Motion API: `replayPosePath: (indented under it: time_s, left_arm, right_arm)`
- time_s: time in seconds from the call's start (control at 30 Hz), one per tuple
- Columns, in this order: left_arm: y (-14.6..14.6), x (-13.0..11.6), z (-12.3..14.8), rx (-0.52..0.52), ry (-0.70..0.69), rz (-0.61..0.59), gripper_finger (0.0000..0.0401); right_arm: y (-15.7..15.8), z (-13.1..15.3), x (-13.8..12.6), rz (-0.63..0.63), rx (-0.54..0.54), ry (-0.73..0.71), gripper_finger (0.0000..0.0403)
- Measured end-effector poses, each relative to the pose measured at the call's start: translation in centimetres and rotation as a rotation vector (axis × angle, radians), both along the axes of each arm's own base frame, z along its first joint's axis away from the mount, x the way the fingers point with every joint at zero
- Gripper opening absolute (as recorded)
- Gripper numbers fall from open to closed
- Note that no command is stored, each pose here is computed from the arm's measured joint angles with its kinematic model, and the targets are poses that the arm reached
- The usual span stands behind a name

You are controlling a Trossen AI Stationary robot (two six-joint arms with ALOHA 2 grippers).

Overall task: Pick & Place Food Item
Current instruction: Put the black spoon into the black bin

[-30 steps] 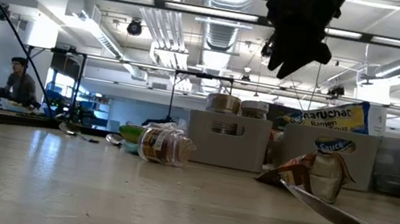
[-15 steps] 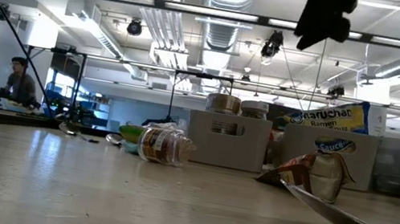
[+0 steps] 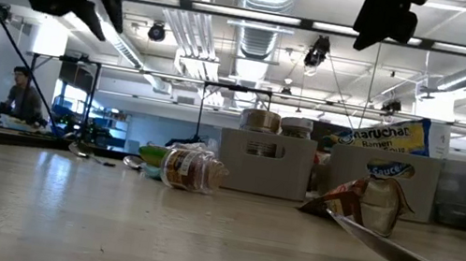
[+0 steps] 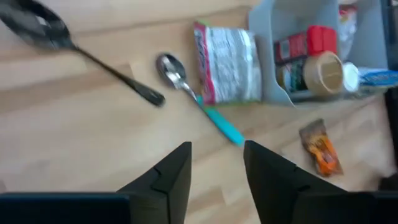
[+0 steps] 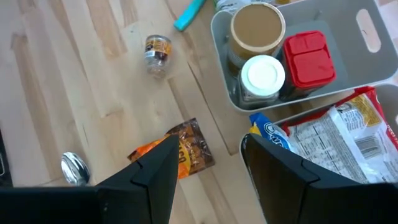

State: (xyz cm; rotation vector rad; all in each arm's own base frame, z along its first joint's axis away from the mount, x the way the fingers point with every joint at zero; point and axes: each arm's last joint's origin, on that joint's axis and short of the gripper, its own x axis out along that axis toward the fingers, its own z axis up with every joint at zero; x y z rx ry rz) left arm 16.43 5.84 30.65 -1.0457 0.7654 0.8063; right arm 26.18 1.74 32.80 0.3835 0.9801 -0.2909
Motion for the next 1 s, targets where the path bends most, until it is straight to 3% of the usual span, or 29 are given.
replayPosePath:
  time_s: [0.3, 0.6, 1.0]
  left_arm:
    - [4.9, 1.9, -3.4, -0.107, 0.148, -0.057, 0.0124]
    - [10.7, 2.1, -8.5, -0.312, 0.288, 0.149, 0.0124]
    - [13.7, 2.4, -11.2, -0.29, 0.327, 0.478, 0.0124]
  right_arm:
    - [0.1, -0.4, 0.5, 0.001, 0.0, 0.008, 0.0187]
    - [0.3, -0.4, 0.5, -0.018, 0.018, 0.005, 0.0187]
    - [1.0, -0.4, 0.4, -0.008, 0.027, 0.004, 0.0187]
